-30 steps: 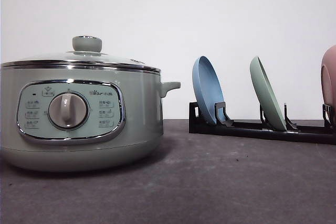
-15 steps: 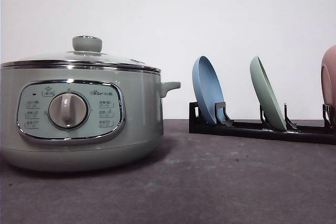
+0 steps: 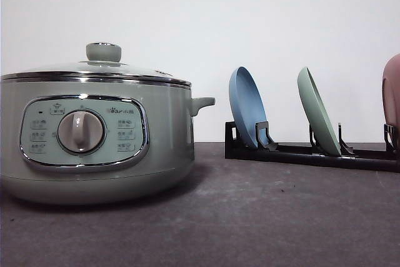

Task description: Transfer potato from steamer to green plate

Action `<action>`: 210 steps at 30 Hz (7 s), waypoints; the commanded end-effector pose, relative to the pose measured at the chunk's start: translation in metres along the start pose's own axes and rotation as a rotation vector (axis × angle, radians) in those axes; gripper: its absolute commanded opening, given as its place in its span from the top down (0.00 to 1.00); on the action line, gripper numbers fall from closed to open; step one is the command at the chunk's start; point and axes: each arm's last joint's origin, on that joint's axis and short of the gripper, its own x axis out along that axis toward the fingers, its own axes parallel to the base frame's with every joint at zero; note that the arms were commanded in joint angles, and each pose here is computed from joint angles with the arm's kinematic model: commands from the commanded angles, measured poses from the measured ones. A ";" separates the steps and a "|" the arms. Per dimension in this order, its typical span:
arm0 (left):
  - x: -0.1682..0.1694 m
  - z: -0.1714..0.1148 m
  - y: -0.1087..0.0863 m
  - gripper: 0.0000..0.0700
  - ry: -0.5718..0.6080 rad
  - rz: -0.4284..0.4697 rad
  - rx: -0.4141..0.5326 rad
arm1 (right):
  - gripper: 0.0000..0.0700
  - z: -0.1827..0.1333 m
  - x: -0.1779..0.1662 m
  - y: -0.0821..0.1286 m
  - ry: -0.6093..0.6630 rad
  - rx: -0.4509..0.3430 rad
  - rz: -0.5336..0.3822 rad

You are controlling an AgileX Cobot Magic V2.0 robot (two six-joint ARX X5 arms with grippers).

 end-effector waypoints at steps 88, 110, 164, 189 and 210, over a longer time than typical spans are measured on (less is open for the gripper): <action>-0.003 0.006 -0.003 0.15 -0.018 -0.008 0.032 | 0.99 0.046 0.103 0.012 0.044 -0.102 0.091; -0.003 0.006 -0.003 0.15 -0.022 -0.009 0.035 | 0.99 -0.080 0.066 0.131 0.676 -0.674 -0.034; -0.003 0.006 -0.003 0.15 -0.017 -0.008 0.031 | 0.51 -0.268 0.136 0.147 1.008 -0.951 -0.121; -0.003 0.005 -0.003 0.15 -0.016 -0.009 0.009 | 0.52 -0.071 0.011 0.140 0.372 -0.467 0.528; 0.002 0.026 -0.002 0.14 -0.007 -0.012 -0.049 | 0.52 -0.069 0.011 0.132 0.412 -0.411 0.617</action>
